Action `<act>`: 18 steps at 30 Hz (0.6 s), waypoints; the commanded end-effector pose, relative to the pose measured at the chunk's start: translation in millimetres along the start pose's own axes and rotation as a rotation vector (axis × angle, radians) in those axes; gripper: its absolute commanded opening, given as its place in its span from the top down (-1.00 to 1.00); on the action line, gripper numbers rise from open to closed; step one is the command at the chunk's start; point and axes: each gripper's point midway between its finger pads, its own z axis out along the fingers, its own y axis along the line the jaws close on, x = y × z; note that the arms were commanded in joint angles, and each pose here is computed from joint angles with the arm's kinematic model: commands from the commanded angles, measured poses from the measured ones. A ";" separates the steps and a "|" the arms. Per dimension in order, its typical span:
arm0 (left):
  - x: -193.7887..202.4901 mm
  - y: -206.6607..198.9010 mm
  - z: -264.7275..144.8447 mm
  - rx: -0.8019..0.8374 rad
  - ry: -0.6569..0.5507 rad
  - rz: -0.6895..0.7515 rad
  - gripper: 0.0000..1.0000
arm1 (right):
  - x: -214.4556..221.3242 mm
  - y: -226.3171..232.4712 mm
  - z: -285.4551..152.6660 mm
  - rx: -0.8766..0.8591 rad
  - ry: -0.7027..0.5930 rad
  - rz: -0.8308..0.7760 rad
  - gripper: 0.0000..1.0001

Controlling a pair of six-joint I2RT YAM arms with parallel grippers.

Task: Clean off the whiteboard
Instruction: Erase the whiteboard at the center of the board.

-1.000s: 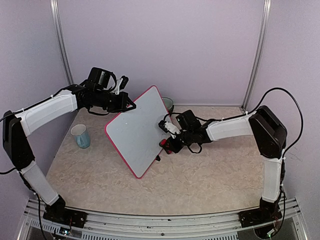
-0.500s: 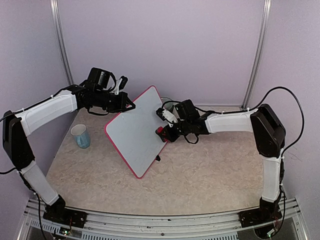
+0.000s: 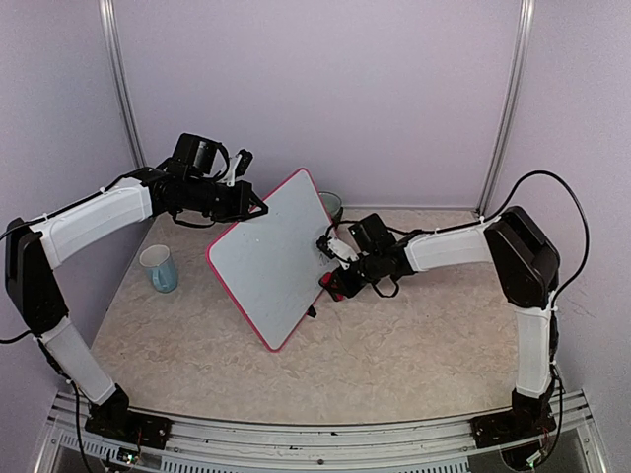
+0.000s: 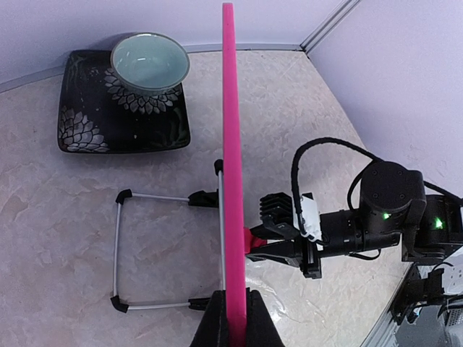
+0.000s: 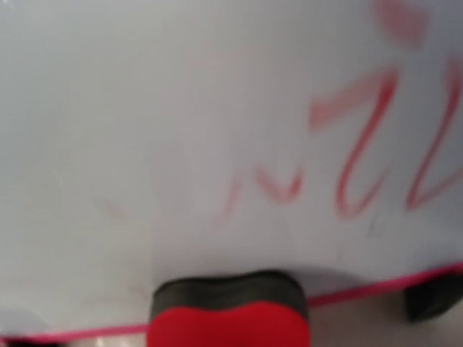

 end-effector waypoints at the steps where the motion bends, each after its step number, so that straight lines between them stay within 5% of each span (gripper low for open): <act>1: 30.5 -4.2 15.0 0.035 0.092 0.005 1.00 | -60.0 1.5 -17.7 -0.006 -0.124 -0.027 1.00; 8: 30.8 -3.9 14.7 0.037 0.093 0.005 1.00 | -87.7 -7.9 -22.6 0.033 -0.152 -0.037 1.00; 18: 28.6 -4.6 12.0 0.043 0.086 0.005 1.00 | -6.5 -14.5 7.9 0.025 -0.008 0.019 1.00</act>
